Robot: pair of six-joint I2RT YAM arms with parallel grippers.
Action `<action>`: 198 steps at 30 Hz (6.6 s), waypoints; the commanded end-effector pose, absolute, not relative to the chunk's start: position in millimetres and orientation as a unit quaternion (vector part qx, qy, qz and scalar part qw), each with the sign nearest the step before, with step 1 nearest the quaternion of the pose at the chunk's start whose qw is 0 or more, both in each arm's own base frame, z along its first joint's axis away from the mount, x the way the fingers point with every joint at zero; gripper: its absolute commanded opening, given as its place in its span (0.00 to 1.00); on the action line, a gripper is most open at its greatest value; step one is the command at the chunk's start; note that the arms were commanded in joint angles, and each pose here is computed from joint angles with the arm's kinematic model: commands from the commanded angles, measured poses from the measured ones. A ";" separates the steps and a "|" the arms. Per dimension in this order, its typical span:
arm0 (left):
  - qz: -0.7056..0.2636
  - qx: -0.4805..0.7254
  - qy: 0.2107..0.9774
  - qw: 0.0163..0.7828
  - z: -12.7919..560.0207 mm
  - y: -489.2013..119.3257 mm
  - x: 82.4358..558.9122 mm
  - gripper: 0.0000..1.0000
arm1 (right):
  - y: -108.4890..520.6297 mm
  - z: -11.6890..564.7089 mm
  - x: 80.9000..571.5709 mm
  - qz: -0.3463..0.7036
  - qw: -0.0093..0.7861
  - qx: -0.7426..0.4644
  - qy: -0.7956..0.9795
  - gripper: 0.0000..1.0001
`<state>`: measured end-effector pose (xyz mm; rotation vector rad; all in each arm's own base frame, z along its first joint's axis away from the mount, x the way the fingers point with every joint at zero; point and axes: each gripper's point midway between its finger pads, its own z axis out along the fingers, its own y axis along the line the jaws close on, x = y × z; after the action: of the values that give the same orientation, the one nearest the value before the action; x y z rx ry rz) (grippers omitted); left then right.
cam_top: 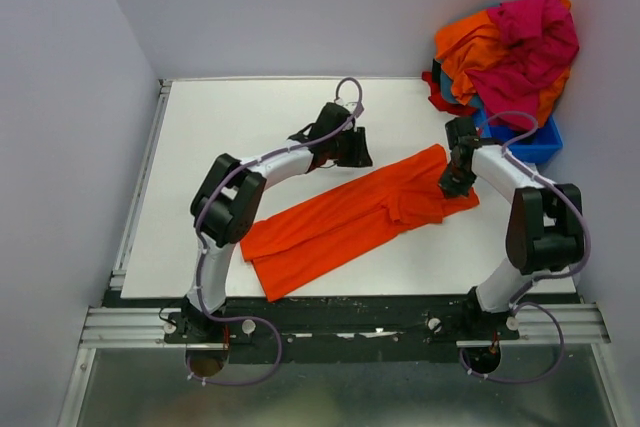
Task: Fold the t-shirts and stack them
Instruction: Rotate the tshirt 90 degrees, then grab the bottom of the folded rectangular tshirt with both arms
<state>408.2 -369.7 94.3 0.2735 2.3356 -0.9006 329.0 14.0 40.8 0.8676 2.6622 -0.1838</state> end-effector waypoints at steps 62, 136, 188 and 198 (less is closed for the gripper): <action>-0.236 -0.288 0.813 0.448 61.2 -83.1 549.5 0.00 | 313.5 55.4 220.8 0.299 0.130 0.028 0.945 0.47; -0.206 -0.154 0.899 0.355 81.2 -151.0 401.7 0.89 | 219.2 22.1 157.0 0.231 0.163 0.022 0.959 0.39; -0.255 -0.127 0.942 0.175 13.6 -172.7 136.2 0.41 | 222.8 4.7 124.3 0.190 0.122 0.027 0.974 0.01; -0.275 -0.127 0.938 0.171 8.2 -181.7 133.4 0.21 | 215.6 15.1 123.9 0.191 0.137 0.028 0.972 0.01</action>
<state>141.0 -183.2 20.7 -0.3446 2.6277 -0.7950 127.9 228.0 18.2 0.0921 2.8043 0.6219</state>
